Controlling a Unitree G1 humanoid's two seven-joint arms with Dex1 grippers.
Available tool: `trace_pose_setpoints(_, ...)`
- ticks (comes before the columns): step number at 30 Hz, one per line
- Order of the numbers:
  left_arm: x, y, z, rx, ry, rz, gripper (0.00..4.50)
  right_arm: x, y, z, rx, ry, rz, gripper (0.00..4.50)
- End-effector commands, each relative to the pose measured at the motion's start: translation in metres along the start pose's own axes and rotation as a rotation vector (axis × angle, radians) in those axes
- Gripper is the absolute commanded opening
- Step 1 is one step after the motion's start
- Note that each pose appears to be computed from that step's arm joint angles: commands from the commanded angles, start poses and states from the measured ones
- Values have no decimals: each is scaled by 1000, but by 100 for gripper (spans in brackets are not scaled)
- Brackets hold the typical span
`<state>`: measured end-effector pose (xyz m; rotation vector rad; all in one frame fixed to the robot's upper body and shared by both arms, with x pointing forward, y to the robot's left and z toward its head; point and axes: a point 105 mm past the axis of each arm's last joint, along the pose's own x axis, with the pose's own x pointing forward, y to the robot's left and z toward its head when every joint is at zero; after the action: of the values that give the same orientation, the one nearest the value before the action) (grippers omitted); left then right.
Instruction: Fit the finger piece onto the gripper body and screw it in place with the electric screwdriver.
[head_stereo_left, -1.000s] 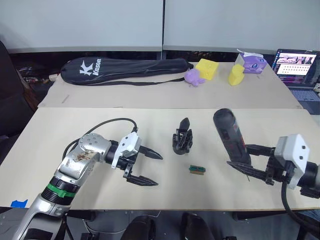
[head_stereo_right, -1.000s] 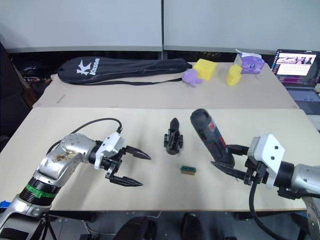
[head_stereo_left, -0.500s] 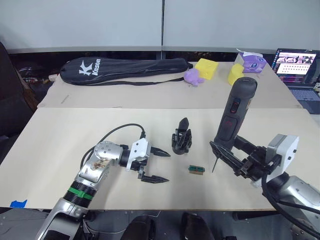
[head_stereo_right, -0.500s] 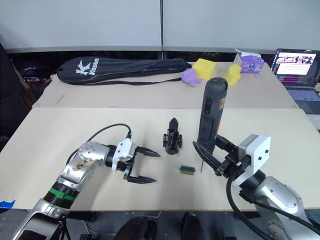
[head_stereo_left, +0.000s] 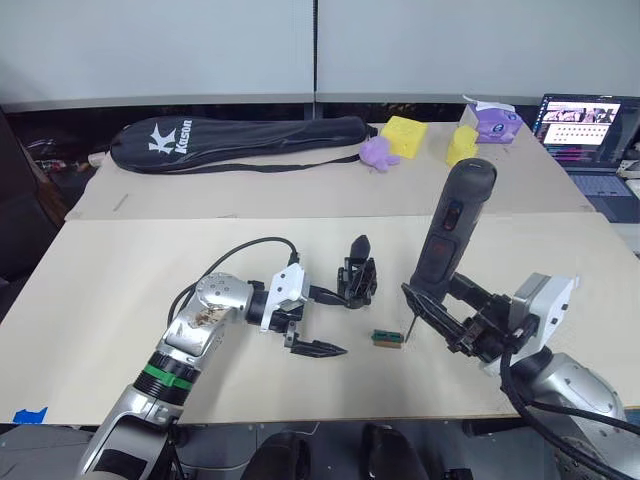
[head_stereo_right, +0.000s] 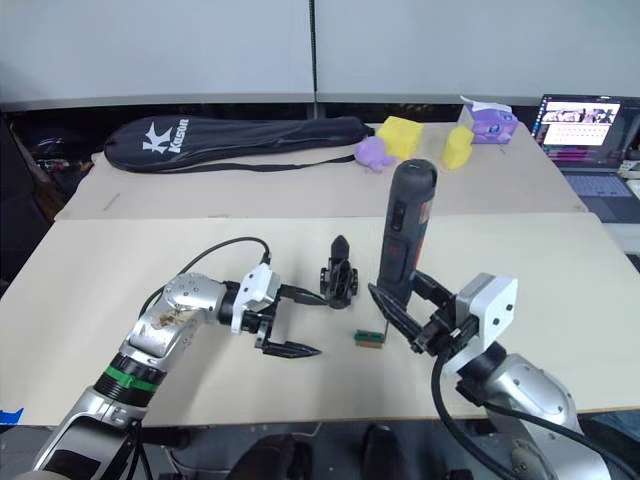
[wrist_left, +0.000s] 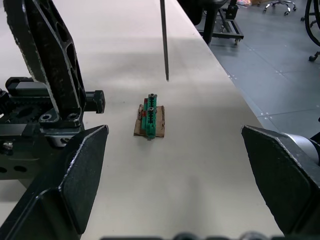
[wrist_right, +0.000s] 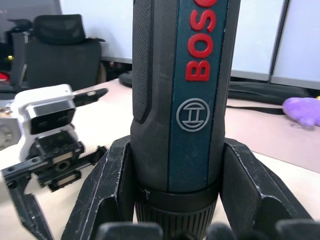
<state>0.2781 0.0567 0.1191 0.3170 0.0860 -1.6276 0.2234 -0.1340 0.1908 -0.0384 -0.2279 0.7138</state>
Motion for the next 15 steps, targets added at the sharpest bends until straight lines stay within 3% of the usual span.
trace_pose_setpoints(1,1,-1,2,15,-2,3,450,1,3,15,-62,-73,18,193)
trace_pose_setpoints(15,3,1,-12,-34,26,21,450,8,0,17,-88,-91,23,193)
